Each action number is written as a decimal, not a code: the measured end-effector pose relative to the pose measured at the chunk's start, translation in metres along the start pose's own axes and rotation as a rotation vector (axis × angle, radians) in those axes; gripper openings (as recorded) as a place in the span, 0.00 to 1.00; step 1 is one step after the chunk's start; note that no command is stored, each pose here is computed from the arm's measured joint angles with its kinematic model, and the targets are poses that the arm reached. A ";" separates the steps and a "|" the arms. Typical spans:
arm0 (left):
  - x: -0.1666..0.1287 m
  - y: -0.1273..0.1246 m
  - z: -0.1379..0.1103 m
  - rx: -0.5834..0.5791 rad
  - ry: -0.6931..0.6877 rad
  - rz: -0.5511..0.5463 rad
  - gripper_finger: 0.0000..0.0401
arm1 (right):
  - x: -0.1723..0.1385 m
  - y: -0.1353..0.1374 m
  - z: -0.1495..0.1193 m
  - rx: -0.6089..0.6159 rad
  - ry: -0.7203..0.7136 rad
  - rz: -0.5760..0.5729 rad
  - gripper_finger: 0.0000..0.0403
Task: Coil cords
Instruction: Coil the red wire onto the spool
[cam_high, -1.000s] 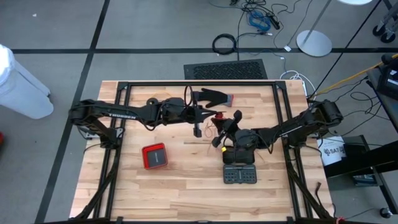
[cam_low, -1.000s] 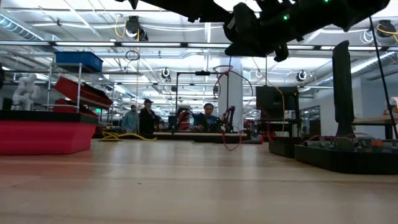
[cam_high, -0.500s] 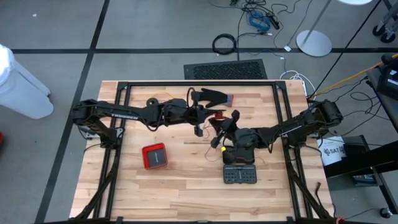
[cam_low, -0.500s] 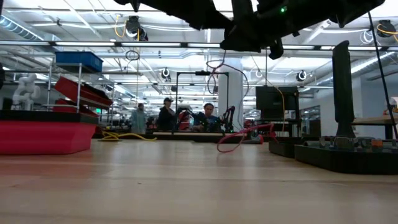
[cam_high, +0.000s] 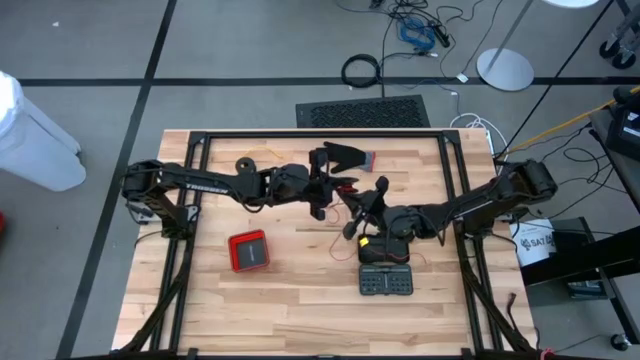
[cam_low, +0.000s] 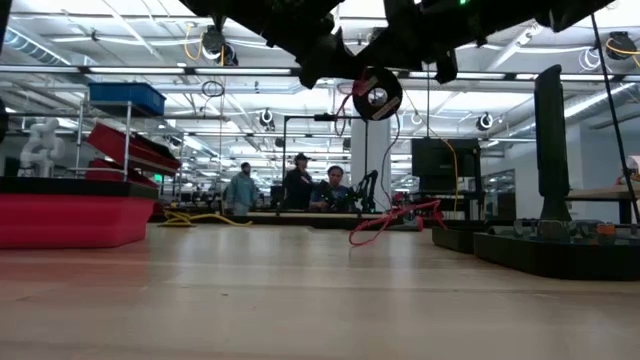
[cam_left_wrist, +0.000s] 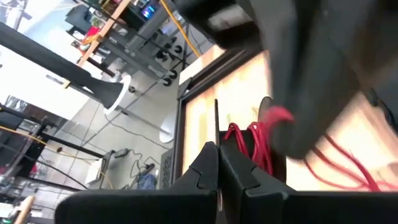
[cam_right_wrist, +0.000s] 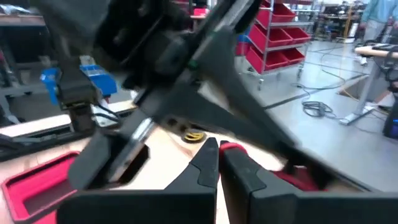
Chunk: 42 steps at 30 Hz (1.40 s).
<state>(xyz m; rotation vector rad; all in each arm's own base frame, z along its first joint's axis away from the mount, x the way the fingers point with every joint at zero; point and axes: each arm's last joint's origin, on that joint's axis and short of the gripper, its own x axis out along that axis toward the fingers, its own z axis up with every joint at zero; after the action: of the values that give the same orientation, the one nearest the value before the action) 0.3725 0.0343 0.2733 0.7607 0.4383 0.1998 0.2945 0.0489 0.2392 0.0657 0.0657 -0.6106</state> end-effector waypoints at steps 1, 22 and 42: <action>0.000 0.000 0.000 0.009 0.008 0.001 0.00 | -0.003 -0.001 0.002 -0.014 0.010 -0.015 0.00; -0.005 -0.007 0.010 -0.027 -0.082 -0.090 0.00 | -0.039 -0.042 0.007 -0.124 0.284 -0.078 0.00; -0.025 0.012 0.024 -0.087 -0.154 -0.087 0.00 | -0.040 -0.043 0.001 -0.189 0.330 -0.055 0.06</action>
<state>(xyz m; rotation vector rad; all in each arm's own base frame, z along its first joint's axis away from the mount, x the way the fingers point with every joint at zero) 0.3611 0.0194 0.3050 0.6648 0.3138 0.0772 0.2370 0.0368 0.2418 -0.0190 0.4458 -0.6412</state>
